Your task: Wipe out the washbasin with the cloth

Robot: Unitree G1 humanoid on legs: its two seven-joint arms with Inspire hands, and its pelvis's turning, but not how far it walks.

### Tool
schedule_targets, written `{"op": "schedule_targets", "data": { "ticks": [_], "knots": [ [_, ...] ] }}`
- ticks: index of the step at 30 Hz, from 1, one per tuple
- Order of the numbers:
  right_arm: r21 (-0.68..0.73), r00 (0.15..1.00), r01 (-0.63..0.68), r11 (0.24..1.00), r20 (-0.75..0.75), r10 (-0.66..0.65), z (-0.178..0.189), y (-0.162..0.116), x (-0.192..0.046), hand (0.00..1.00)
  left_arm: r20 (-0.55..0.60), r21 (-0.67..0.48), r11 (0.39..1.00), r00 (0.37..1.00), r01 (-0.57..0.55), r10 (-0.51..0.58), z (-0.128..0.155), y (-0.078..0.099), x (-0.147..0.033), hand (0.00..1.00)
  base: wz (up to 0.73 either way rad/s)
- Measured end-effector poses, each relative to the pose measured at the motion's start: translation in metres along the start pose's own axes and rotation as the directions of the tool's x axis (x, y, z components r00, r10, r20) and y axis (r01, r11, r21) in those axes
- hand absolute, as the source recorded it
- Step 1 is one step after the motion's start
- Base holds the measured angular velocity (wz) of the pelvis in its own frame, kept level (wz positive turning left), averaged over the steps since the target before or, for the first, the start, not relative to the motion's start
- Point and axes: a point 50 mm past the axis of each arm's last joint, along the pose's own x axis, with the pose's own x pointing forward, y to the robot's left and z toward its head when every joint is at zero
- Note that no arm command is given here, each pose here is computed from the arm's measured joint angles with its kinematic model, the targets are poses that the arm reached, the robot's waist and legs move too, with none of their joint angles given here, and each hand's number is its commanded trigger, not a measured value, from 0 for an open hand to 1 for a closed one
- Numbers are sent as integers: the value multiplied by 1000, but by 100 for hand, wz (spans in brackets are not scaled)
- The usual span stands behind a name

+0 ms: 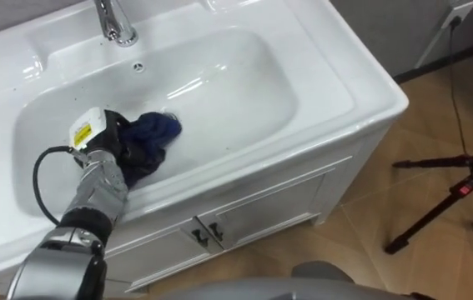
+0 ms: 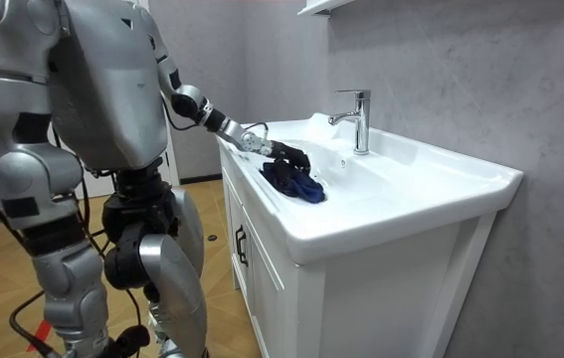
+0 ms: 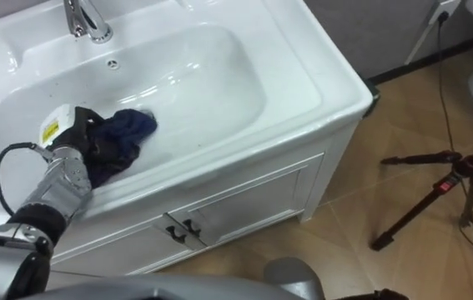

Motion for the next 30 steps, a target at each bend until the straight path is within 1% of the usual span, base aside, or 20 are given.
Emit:
{"op": "schedule_targets", "data": {
  "ticks": [5, 7, 8, 11, 16, 17, 19, 20, 22, 26, 28, 30],
  "knots": [
    [-21, 1000, -12, 1000, 1, 12, 2, 2, 0, 0, 3, -116, 992, 999, 52, -52, 11, 0, 3, 100, 8],
    [-63, 1000, -10, 998, 8, 10, 9, 2, 0, 0, 15, -161, 984, 997, 72, -71, 17, 0, 4, 100, 5],
    [-76, 1000, -7, 997, 13, 8, 12, 2, -1, 0, 18, -163, 983, 997, 78, -76, 18, 0, 4, 100, 4],
    [-103, 999, -17, 995, 39, 21, 22, 4, -1, 0, 56, -187, 976, 993, 114, -106, 28, 1, 5, 100, 0],
    [-123, 998, -29, 992, 58, 36, 30, 5, -2, 0, 172, -221, 952, 969, 210, -174, 59, -5, 0, 100, 12],
    [-124, 997, -32, 992, 61, 40, 31, 6, -2, 0, 188, -216, 951, 965, 221, -182, 63, -6, 0, 100, 17],
    [-134, 995, -50, 990, 74, 60, 33, 7, -2, 0, 262, -172, 949, 941, 265, -215, 78, -9, -6, 100, 10],
    [-140, 995, -53, 989, 74, 64, 33, 7, -2, 0, 281, -161, 947, 933, 277, -225, 82, -10, -7, 100, 12],
    [-171, 995, -59, 983, 72, 73, 34, 8, -3, 0, 352, -110, 941, 898, 320, -265, 99, -13, -14, 100, 8],
    [-216, 995, -54, 975, 66, 70, 34, 9, -3, 0, 431, -87, 922, 848, 378, -307, 120, -17, -25, 100, 7],
    [-233, 994, -55, 971, 75, 74, 37, 10, -3, 0, 493, -51, 914, 806, 402, -327, 134, -16, -33, 100, 17],
    [-236, 992, -56, 970, 96, 81, 40, 11, -3, 0, 516, -45, 905, 786, 423, -342, 139, -17, -36, 100, 12]
  ]
}}
